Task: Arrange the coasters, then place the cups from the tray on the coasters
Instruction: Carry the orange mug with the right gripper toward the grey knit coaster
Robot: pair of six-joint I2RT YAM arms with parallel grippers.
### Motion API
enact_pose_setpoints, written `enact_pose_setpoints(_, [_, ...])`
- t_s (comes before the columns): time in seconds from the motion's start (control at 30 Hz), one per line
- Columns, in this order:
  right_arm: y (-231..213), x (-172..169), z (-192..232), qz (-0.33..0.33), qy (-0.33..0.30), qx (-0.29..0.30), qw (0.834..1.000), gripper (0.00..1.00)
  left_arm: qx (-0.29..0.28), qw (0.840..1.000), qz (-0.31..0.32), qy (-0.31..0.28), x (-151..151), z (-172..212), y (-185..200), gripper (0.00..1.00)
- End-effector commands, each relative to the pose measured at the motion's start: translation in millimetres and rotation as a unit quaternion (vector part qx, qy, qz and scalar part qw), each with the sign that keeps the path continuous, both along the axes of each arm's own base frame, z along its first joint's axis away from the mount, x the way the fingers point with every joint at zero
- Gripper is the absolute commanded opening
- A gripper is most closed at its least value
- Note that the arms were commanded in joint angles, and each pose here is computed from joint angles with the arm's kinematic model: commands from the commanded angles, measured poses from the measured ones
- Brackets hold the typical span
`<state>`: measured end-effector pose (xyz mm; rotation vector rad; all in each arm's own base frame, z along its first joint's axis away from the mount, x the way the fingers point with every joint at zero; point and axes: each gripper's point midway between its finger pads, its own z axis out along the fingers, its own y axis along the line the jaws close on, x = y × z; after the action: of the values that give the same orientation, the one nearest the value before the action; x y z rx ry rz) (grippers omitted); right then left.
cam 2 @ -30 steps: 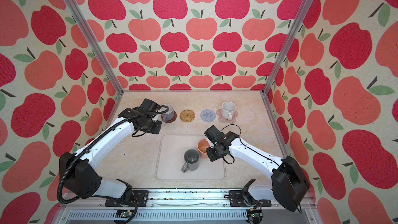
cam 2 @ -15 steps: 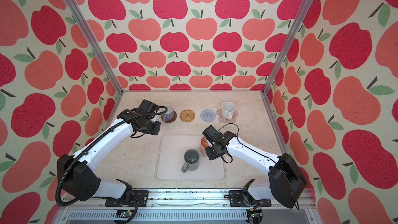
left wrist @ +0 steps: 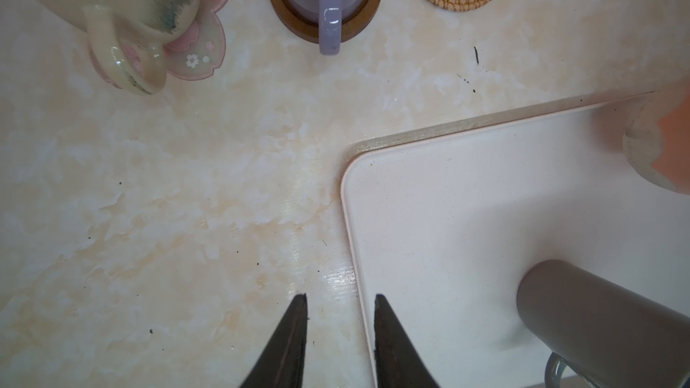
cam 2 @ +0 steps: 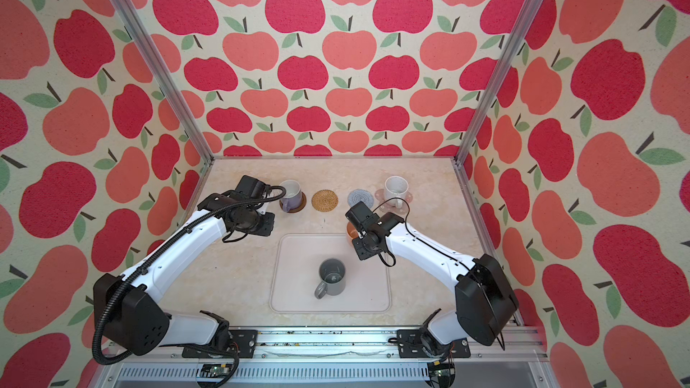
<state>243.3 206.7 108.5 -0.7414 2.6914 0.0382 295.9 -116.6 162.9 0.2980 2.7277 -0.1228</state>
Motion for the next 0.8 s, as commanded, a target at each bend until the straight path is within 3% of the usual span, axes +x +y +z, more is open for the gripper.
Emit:
enact_pose_setpoints(0.0, [1.4, 28.4, 24.1, -0.008, -0.041, 0.012, 0.999, 0.00, -0.009, 1.000, 0.002, -0.003, -1.8, 2.1, 2.3, 0.33])
enact_pose_setpoints(0.77, [4.1, 140.9, 34.2, -0.048, -0.041, 0.036, 0.997, 0.00, -0.011, 1.000, 0.012, 0.001, 16.6, 7.1, 5.9, 0.33])
